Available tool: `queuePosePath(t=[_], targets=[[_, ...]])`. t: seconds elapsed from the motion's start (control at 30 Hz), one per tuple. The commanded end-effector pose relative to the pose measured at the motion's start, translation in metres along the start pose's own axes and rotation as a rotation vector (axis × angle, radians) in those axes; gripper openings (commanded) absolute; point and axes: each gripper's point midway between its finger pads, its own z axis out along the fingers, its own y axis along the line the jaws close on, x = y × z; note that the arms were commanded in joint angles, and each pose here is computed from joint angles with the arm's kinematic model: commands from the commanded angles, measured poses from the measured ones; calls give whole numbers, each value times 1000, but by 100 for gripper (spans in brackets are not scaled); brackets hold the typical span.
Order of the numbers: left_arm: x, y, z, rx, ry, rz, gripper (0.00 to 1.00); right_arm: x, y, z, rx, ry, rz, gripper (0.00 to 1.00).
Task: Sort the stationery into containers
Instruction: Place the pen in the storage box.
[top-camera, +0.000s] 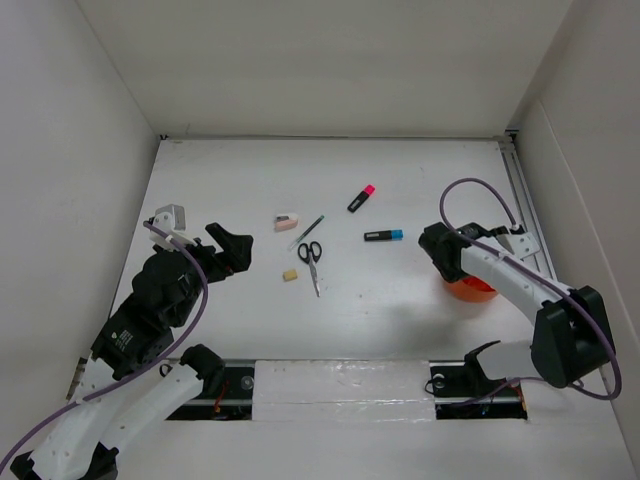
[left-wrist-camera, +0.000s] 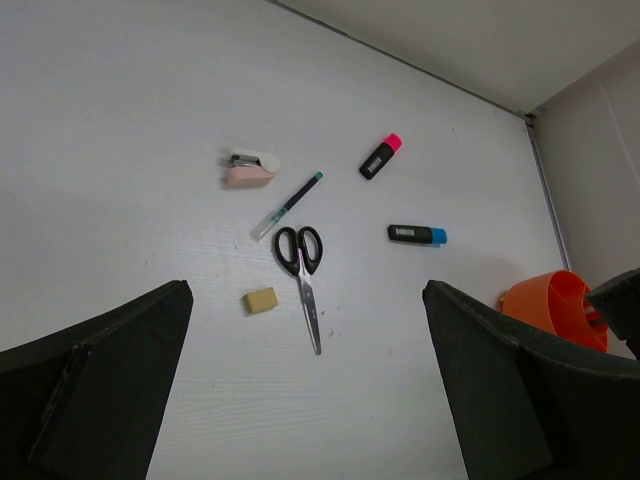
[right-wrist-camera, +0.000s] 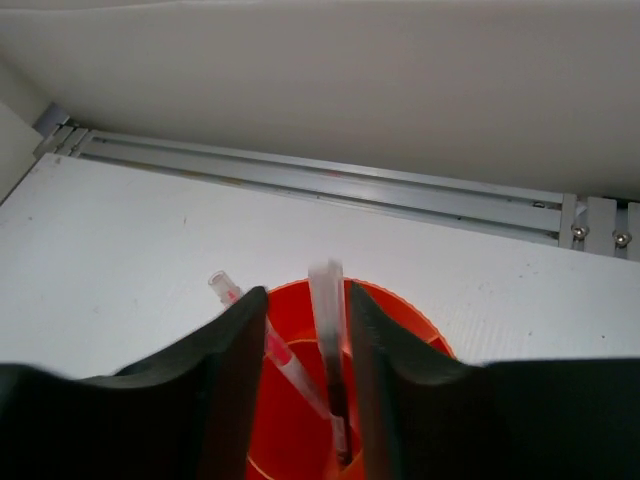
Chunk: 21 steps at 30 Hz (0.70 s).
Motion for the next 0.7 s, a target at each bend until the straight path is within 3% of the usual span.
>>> queuePosePath(t=[0.0,0.13,0.23,0.5,0.6,0.63,0.67], targets=[[-8,-7,-1,33,-33,-2,100,-12,11,-2,-27,-25,117,49],[-9,-6,0,26,-39,-2,100,-10,13,-4,-35,-23,106,72],[-9,-6,0,26,-39,-2,100,-17,20,-13,-80,-22,123,81],[-5,-7,4,22,-18,15,100,-74,50,-60,-284,11,215,100],[-5,-7,4,22,-18,15,100,-101,62,-74,-328,29,221,100],[-5,-7,4,22,-18,15,100,-107,68,-80,-349,34,212,100],[-5,-7,4,22,-18,15,100,-115,69,-84,-372,5,24,100]])
